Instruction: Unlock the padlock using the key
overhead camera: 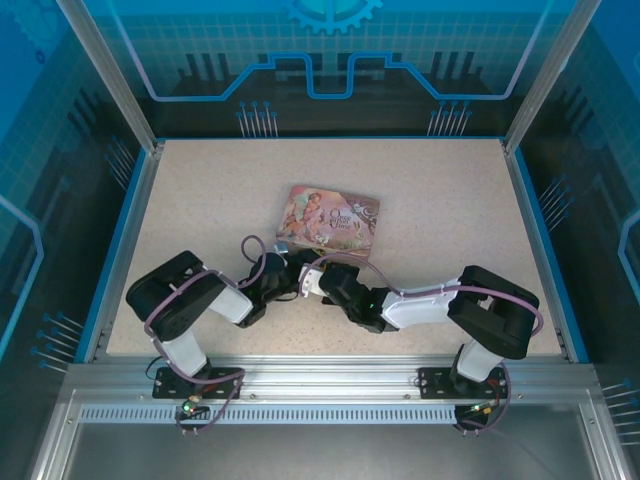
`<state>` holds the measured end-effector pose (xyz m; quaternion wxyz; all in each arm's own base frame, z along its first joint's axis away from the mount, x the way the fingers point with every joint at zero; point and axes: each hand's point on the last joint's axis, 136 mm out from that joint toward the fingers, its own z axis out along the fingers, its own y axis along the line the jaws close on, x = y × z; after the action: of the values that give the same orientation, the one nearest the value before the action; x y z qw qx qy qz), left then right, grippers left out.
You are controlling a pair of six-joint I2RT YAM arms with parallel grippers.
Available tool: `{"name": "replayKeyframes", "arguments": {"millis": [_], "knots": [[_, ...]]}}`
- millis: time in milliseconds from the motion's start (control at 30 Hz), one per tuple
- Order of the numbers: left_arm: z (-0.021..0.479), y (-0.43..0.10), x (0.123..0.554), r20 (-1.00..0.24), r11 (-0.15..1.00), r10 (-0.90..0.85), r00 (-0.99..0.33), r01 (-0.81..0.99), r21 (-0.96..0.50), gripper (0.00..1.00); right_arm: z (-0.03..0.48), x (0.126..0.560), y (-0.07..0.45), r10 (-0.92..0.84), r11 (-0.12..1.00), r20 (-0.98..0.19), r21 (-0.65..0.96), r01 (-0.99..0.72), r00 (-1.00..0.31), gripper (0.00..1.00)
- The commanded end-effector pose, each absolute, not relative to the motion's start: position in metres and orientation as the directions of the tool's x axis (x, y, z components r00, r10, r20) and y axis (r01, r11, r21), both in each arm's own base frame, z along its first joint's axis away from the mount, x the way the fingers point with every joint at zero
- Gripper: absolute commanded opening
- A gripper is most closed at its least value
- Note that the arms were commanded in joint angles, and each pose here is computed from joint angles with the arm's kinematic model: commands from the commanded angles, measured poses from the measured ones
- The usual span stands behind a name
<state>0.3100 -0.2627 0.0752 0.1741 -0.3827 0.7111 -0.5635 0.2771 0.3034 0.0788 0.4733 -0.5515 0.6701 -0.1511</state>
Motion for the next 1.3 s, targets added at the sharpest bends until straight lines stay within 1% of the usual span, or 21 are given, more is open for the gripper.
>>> {"name": "replayKeyframes", "arguments": {"millis": [0,100,300,400,467,700,867,1067,1167,1267], "knots": [[0.086,-0.268,0.305,0.189,0.063,-0.718,-0.670,-0.333,-0.941,0.31,0.078,0.281,0.306,-0.881,0.359,-0.472,-0.717,-0.597,0.037,0.00],[0.086,-0.270,0.305,0.190,0.063,-0.715,-0.673,-0.332,-0.941,0.29,0.078,0.281,0.305,-0.881,0.358,-0.472,-0.717,-0.599,0.038,0.00],[0.082,-0.270,0.306,0.197,0.052,-0.719,-0.667,-0.334,-0.941,0.16,0.078,0.281,0.305,-0.880,0.360,-0.473,-0.711,-0.603,0.032,0.00],[0.082,-0.267,0.305,0.190,0.057,-0.727,-0.659,-0.335,-0.941,0.09,0.079,0.281,0.304,-0.874,0.379,-0.486,-0.696,-0.610,0.011,0.00],[0.082,-0.265,0.305,0.187,0.057,-0.734,-0.653,-0.333,-0.941,0.06,0.078,0.280,0.303,-0.866,0.396,-0.500,-0.675,-0.623,-0.010,0.00],[0.087,-0.266,0.307,0.178,0.056,-0.736,-0.653,-0.321,-0.945,0.00,0.076,0.277,0.293,-0.829,0.498,-0.545,-0.610,-0.616,-0.130,0.00],[0.090,-0.266,0.309,0.178,0.052,-0.738,-0.651,-0.318,-0.947,0.00,0.078,0.276,0.287,-0.757,0.606,-0.617,-0.539,-0.585,-0.217,0.00],[0.091,-0.266,0.310,0.172,0.054,-0.741,-0.650,-0.313,-0.948,0.00,0.085,0.273,0.280,-0.607,0.752,-0.726,-0.391,-0.531,-0.324,0.00],[0.092,-0.268,0.310,0.166,0.058,-0.739,-0.653,-0.308,-0.950,0.00,0.087,0.272,0.275,-0.471,0.832,-0.787,-0.246,-0.498,-0.398,0.00],[0.092,-0.270,0.310,0.167,0.059,-0.736,-0.656,-0.307,-0.950,0.00,0.089,0.271,0.268,-0.329,0.880,-0.824,-0.092,-0.466,-0.460,0.00]]}}
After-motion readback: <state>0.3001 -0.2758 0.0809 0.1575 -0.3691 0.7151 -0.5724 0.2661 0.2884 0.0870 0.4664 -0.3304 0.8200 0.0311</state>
